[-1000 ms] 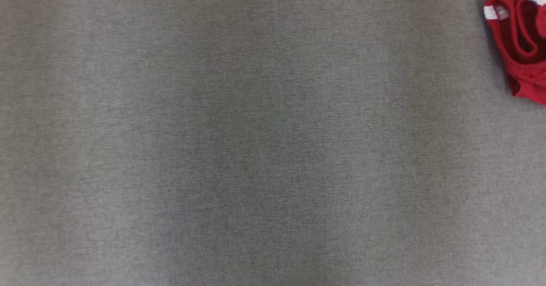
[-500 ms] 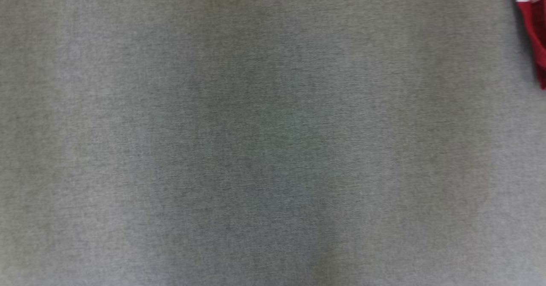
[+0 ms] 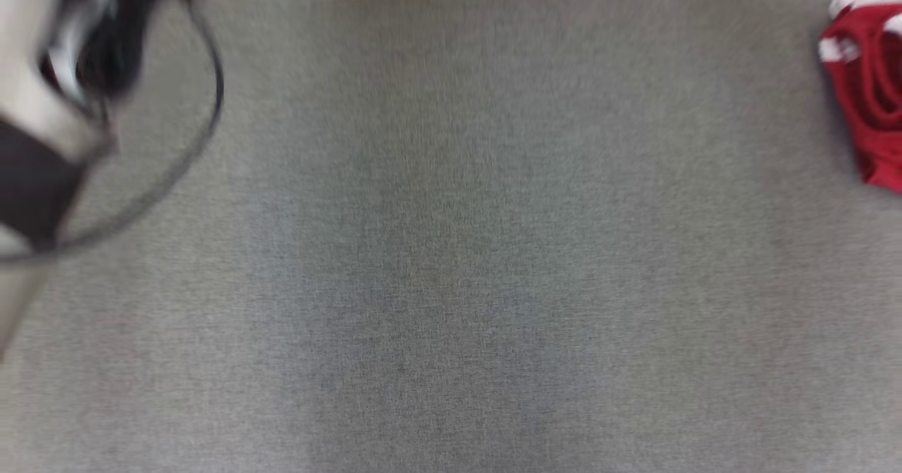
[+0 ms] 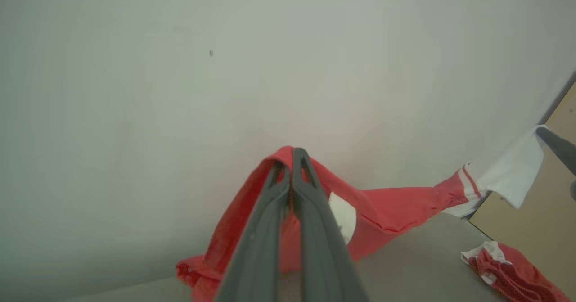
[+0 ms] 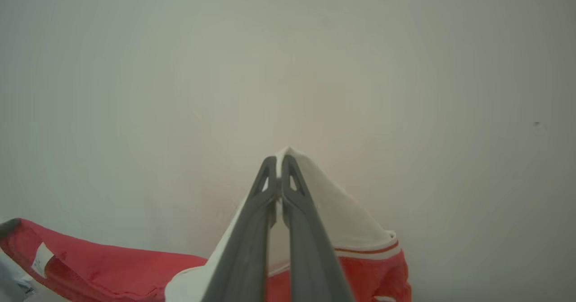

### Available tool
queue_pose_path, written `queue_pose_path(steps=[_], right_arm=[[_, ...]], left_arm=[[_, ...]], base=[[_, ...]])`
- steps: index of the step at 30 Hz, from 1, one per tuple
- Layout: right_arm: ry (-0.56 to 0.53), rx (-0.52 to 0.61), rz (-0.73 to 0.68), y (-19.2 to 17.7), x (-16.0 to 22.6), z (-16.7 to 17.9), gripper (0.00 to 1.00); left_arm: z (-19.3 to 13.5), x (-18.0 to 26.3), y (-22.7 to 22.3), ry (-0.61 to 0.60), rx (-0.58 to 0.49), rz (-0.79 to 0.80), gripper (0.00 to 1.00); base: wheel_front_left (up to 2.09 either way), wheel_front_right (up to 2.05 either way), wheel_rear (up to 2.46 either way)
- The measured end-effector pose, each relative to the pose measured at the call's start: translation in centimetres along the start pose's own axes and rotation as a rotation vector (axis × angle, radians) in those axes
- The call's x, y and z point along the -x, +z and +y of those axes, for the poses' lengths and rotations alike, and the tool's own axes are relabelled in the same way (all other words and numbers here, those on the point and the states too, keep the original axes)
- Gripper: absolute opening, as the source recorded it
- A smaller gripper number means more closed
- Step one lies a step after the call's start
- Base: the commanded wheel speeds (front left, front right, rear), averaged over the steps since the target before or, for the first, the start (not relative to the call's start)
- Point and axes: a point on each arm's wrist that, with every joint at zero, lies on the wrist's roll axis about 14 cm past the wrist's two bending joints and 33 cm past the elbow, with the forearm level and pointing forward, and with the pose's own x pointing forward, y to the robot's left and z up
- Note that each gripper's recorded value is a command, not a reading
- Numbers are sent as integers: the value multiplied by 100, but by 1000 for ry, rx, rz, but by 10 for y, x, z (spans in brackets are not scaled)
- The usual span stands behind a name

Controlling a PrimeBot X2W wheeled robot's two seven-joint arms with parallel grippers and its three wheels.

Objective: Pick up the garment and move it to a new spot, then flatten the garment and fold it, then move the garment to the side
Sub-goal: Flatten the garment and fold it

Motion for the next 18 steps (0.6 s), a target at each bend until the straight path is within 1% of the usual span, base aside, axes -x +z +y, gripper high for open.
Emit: queue_pose_path(steps=[1, 5, 7, 10, 13, 18], right_arm=[[13, -12, 15, -3, 11, 4, 0], [35, -72, 72, -17, 57, 16, 0], [39, -111, 102, -25, 81, 22, 0], [40, -141, 172, -41, 120, 30, 0], [28, -189, 273, -65, 163, 40, 0], [-21, -264, 368, -84, 220, 50, 0]], left_arm=[[0, 10, -5, 4, -6, 17, 0], [1, 50, -27, 36, 22, 71, 0], [2, 71, -37, 63, 56, 97, 0], [2, 101, -51, 100, 85, 136, 0], [-1, 132, -69, 132, 106, 189, 0], [-15, 183, -105, 160, 132, 309, 0]], base=[[0, 0, 0], [0, 0, 0], [0, 0, 0], [0, 0, 0], [0, 0, 0], [0, 0, 0]])
